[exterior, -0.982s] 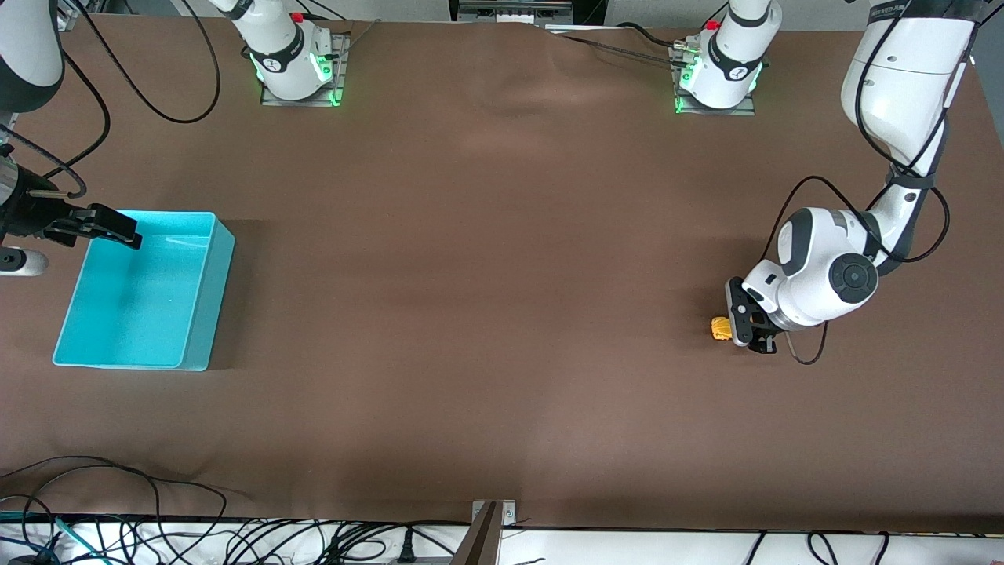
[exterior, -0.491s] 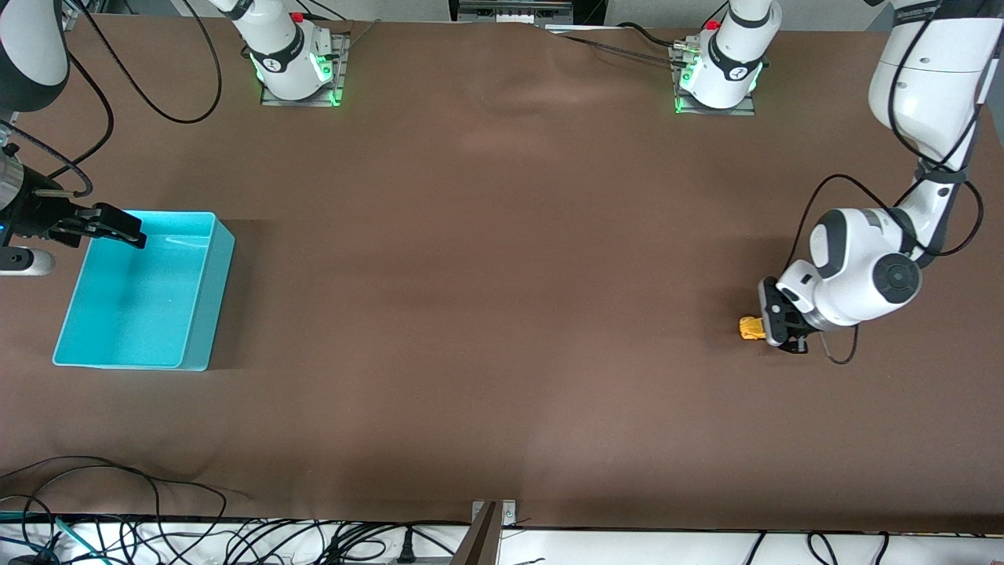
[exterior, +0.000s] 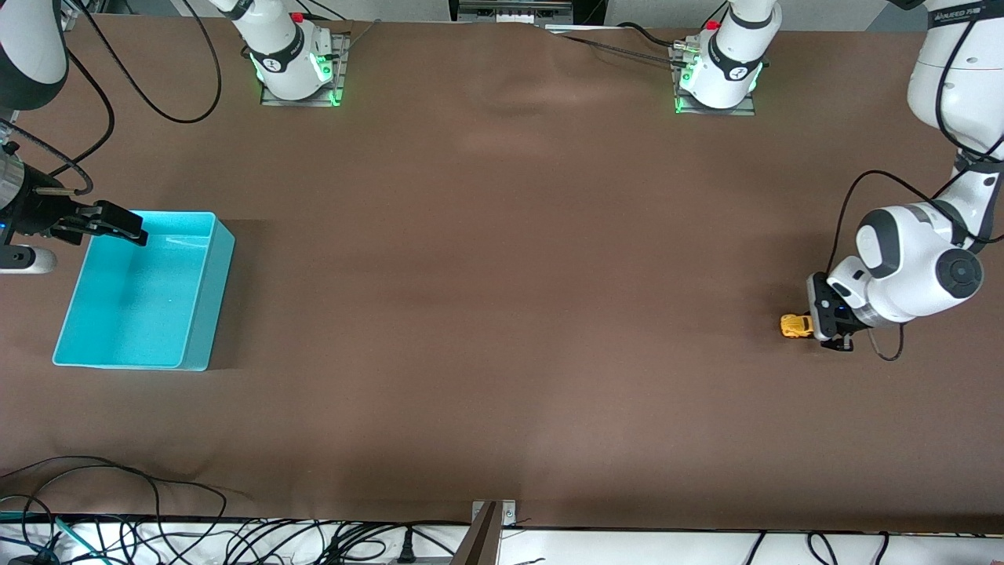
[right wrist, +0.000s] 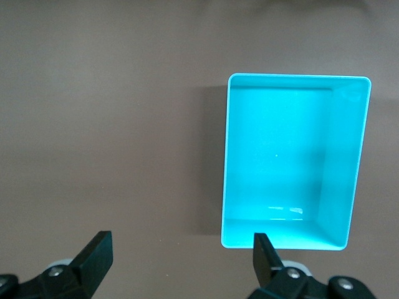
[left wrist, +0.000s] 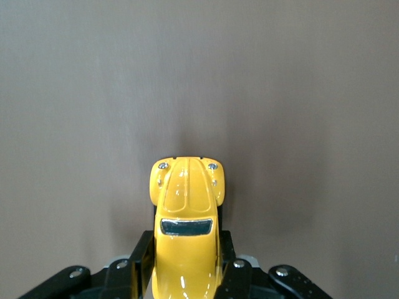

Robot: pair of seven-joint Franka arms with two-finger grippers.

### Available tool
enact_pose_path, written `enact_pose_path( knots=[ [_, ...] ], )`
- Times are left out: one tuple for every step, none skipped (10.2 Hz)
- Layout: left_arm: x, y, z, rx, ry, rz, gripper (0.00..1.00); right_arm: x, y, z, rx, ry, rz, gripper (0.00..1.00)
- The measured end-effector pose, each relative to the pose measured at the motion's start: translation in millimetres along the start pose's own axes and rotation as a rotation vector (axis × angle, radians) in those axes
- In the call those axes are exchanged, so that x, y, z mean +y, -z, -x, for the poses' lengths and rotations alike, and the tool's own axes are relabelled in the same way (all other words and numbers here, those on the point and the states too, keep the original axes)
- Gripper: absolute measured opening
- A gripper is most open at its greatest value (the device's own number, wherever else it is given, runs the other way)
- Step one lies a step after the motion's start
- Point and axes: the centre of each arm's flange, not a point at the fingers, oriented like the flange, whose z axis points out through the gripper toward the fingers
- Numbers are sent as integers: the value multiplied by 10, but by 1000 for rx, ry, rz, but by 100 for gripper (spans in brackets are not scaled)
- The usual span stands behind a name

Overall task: Wind up and store yellow beetle car
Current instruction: 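Drag the held car backward along the table with the left gripper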

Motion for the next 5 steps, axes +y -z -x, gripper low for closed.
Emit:
enact_pose_path(
  knots=[
    [7, 3, 119, 0, -9, -4, 45, -7, 12, 8, 0, 9, 0, 100],
    [10, 5, 183, 0, -15, -5, 45, -10, 25, 15, 1, 19, 0, 100],
    [10, 6, 200, 0, -21, -6, 45, -11, 34, 23, 0, 24, -1, 100],
    [10, 6, 208, 0, -27, -5, 45, -13, 37, 26, 0, 26, -1, 100],
    [9, 6, 212, 0, -31, -5, 45, -14, 37, 26, 0, 30, -1, 100]
  ],
)
